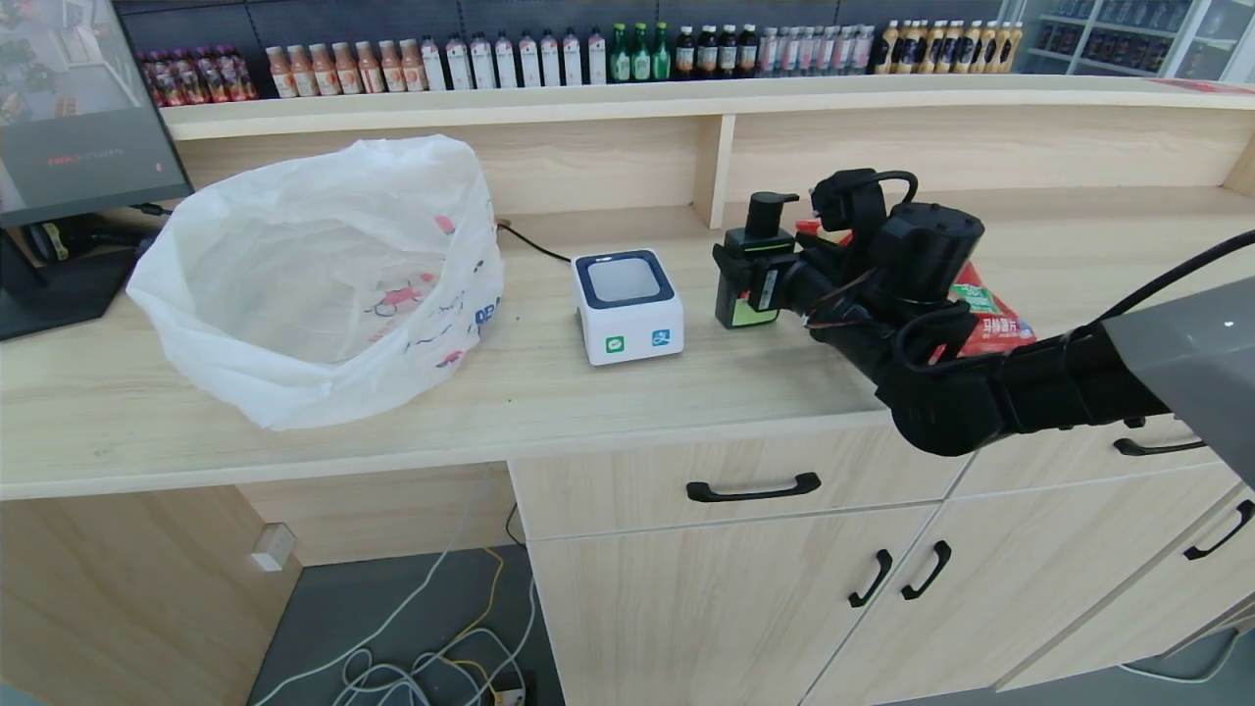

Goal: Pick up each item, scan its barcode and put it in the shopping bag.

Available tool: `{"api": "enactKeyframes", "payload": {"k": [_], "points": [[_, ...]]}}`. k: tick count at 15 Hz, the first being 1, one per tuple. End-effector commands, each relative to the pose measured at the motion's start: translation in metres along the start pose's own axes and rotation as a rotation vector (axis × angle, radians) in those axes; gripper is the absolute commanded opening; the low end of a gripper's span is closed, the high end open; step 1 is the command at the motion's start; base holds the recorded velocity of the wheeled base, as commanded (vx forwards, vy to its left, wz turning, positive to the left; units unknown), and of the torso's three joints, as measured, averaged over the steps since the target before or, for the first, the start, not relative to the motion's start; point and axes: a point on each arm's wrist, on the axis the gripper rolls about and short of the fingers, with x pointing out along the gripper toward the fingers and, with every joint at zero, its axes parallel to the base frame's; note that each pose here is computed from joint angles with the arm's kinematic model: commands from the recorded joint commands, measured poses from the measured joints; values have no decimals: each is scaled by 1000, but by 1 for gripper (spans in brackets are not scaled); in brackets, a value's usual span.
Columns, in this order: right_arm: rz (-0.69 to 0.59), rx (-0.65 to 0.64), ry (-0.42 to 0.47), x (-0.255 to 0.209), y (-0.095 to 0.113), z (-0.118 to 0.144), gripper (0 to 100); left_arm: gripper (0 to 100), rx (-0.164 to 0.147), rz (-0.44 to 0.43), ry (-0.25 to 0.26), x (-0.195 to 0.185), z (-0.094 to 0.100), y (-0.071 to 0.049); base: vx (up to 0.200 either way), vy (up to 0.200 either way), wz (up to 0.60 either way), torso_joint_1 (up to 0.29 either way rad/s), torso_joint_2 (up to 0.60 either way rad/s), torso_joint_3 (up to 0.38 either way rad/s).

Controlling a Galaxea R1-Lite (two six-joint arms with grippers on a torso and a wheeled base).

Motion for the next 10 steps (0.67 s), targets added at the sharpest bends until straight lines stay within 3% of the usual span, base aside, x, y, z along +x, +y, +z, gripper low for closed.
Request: {"api": "enactKeyframes", "payload": {"k": [1, 10], "points": [[1, 0, 5, 1, 0, -3, 100, 100, 0, 1, 0, 0, 0, 0, 0, 0, 0, 0, 0, 0], [3, 0, 10, 2, 1, -6, 100, 100, 0, 1, 0, 0, 0, 0, 0, 0, 0, 0, 0, 0]]}}
